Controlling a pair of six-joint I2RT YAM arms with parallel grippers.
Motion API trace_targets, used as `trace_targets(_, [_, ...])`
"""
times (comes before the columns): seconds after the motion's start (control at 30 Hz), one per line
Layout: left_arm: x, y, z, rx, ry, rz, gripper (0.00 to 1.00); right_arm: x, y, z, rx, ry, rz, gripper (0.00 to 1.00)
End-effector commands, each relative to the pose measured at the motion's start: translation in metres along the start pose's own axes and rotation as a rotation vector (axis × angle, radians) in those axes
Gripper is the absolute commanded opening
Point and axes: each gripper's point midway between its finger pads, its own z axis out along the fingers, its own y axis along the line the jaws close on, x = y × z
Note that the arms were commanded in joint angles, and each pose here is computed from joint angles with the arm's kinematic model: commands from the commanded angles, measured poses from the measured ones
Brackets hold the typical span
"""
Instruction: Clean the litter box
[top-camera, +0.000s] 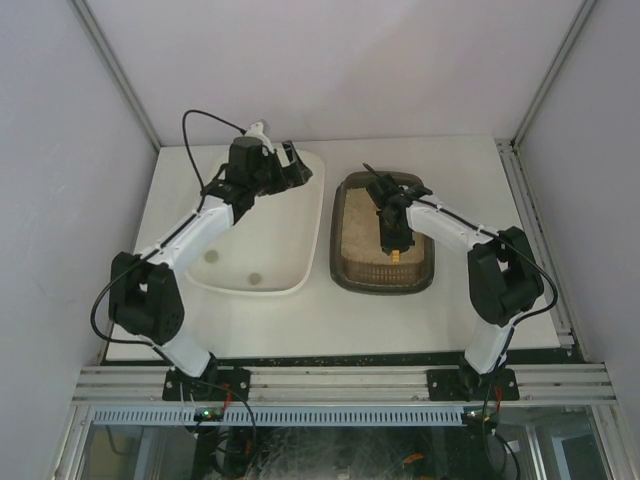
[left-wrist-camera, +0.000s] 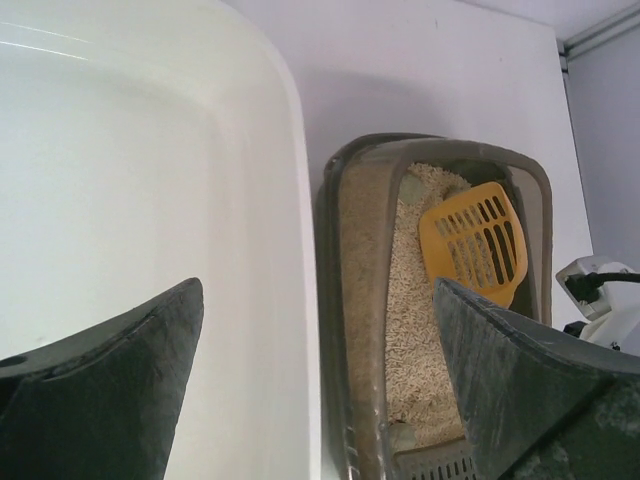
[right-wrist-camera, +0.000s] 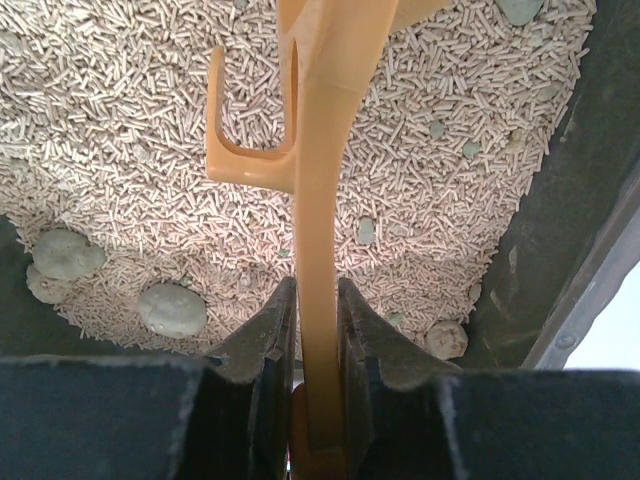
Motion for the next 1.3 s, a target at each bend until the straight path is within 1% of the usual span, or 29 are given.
trace_targets(0.0, [-0.040,0.013,-0.031,-0.006,-0.153,0.024,1.00,-0.020,0.005,0.001,-0.026,-0.063,0.060,0.00])
trace_targets(0.13, [-0.042,0.032,-0.036,-0.044,-0.169,0.035,1.00,-0.029,0.018,0.008,-0.087,-0.081,0.077,0.00])
trace_targets(0.47, [-0.046,0.072,-0.039,-0.104,-0.154,0.034,1.00,-0.047,0.050,0.035,-0.231,-0.083,0.138,0.00])
trace_targets(0.6, [-0.046,0.082,-0.042,-0.119,-0.152,0.025,1.00,-0.047,0.077,0.029,-0.388,-0.065,0.109,0.00])
trace_targets(0.73, [-0.043,0.088,-0.044,-0.129,-0.151,0.024,1.00,-0.049,0.096,0.014,-0.535,-0.083,0.103,0.00])
trace_targets(0.93, [-0.040,0.101,-0.044,-0.156,-0.157,0.040,1.00,-0.046,0.101,0.007,-0.739,-0.074,0.156,0.00])
trace_targets(1.1, [-0.039,0.107,-0.046,-0.164,-0.155,0.045,1.00,-0.039,0.096,0.014,-0.767,-0.049,0.178,0.00])
trace_targets(1.27, [-0.036,0.112,-0.049,-0.164,-0.148,0.045,1.00,-0.037,0.085,0.005,-0.767,-0.073,0.192,0.00])
